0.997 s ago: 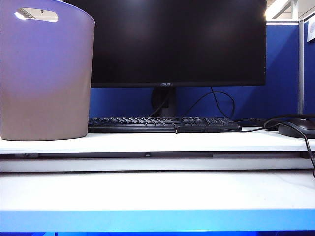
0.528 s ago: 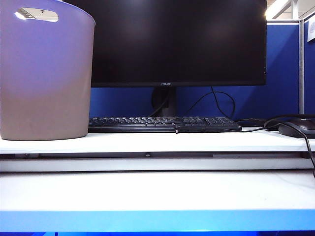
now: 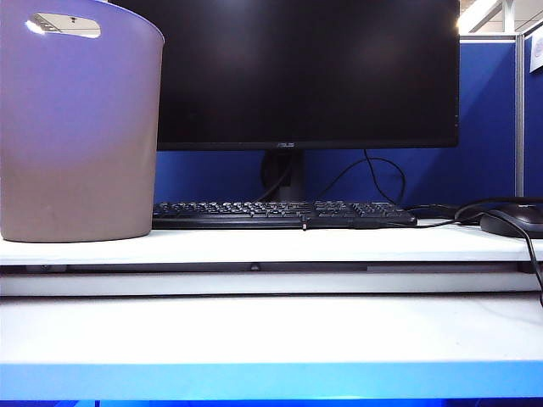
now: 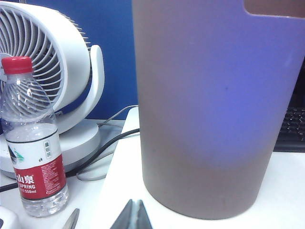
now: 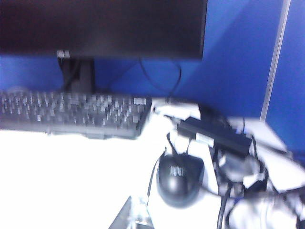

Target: Pick up all paper balls from the table and place them in the pink trash can.

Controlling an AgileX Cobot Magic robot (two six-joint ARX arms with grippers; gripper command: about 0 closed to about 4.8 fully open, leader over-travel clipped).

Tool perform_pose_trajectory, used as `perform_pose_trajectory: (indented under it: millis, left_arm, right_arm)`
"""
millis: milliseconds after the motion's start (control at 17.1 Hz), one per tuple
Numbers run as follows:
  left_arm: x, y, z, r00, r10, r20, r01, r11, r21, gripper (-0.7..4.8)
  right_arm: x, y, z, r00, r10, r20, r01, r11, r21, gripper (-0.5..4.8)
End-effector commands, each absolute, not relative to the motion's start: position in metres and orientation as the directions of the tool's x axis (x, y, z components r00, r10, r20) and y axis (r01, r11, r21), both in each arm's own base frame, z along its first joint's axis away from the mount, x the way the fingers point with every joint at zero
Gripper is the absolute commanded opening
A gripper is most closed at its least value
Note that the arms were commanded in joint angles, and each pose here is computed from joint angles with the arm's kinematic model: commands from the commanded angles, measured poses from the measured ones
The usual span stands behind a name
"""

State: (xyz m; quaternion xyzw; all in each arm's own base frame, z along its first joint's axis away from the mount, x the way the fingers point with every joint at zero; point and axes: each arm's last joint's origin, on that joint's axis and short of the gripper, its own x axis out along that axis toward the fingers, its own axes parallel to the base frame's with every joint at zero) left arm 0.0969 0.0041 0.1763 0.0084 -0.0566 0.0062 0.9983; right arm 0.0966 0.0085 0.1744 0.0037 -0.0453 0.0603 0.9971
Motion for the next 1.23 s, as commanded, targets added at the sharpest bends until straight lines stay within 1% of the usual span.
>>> perform_pose_trajectory:
  millis: [59, 235, 1231]
  left_arm:
    - [0.0966, 0.0040, 0.1774, 0.992, 0.008, 0.124, -0.011, 1.000, 0.024, -0.05]
    - [0.0966, 0.0040, 0.1773, 0.992, 0.008, 0.123, -0.011, 1.000, 0.024, -0.05]
    - [0.0966, 0.0040, 0.1774, 0.992, 0.008, 0.124, -0.011, 1.000, 0.025, -0.05]
  right_arm:
    - [0.0970, 0.0084, 0.1716, 0.990, 0.116, 0.077, -0.117, 0.993, -0.001, -0.06]
    - [0.0971, 0.0084, 0.1690, 0.992, 0.116, 0.050, -0.116, 0.993, 0.001, -0.06]
    - [0.0971, 0.0084, 0.1701, 0.991, 0.117, 0.061, -0.117, 0.993, 0.000, -0.06]
